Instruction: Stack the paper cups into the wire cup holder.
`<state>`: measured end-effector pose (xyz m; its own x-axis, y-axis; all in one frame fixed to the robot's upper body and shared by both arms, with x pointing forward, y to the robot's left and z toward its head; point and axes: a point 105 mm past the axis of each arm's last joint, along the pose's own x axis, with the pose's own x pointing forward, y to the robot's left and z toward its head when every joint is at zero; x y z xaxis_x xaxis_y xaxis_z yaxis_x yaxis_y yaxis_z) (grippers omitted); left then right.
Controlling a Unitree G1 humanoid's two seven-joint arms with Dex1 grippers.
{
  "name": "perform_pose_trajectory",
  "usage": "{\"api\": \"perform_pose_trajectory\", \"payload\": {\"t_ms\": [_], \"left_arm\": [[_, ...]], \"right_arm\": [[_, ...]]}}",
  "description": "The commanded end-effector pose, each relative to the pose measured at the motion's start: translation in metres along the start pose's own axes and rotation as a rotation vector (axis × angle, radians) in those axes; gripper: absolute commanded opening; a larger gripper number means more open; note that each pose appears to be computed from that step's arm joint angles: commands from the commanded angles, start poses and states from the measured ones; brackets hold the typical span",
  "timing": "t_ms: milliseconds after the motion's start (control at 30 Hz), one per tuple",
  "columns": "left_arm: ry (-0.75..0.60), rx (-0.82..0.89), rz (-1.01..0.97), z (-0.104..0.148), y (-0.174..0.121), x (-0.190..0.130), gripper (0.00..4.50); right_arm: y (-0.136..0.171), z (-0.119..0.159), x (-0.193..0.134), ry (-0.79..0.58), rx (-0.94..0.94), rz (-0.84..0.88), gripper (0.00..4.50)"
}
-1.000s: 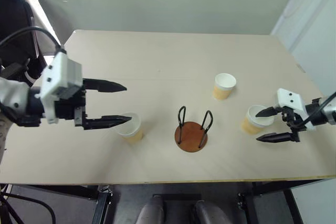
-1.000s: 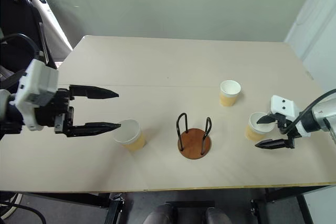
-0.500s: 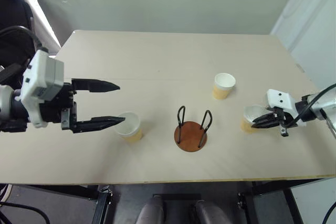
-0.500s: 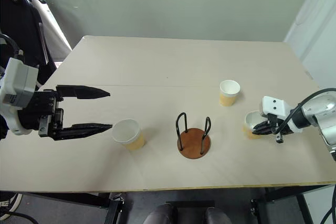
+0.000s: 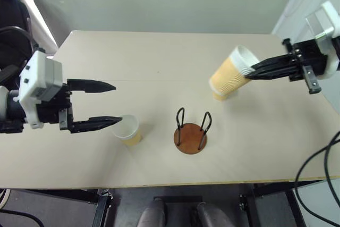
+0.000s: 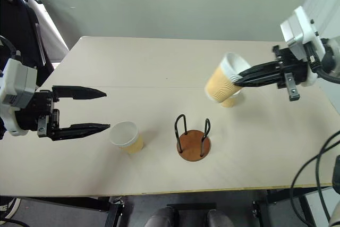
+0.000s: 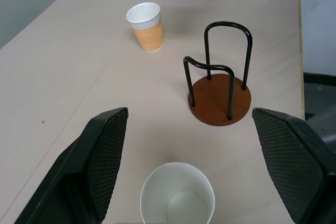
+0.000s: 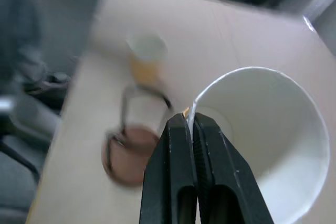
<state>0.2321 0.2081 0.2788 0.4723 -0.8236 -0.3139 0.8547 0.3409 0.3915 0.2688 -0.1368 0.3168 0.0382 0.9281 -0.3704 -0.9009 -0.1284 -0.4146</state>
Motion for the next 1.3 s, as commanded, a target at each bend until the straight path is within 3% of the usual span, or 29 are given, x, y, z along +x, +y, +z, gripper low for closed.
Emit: {"api": "perform_pose_trajectory", "payload": {"t_ms": [33,467,1233,1300], "left_arm": [[-0.004,0.046,0.020,0.007,0.001,-0.002,4.06],[0.003,0.032,0.017,0.004,-0.007,0.001,4.06],[0.019,0.012,0.028,0.002,-0.013,0.002,4.06],[0.021,0.012,0.028,0.001,-0.013,0.002,4.06]], "right_arm": [[0.010,0.011,0.021,-0.027,-0.044,0.101,0.05],[0.014,-0.014,0.061,0.015,-0.028,0.197,0.05],[0.013,-0.028,0.071,0.042,-0.006,0.234,0.05],[0.013,-0.030,0.072,0.052,-0.006,0.237,0.41]]}}
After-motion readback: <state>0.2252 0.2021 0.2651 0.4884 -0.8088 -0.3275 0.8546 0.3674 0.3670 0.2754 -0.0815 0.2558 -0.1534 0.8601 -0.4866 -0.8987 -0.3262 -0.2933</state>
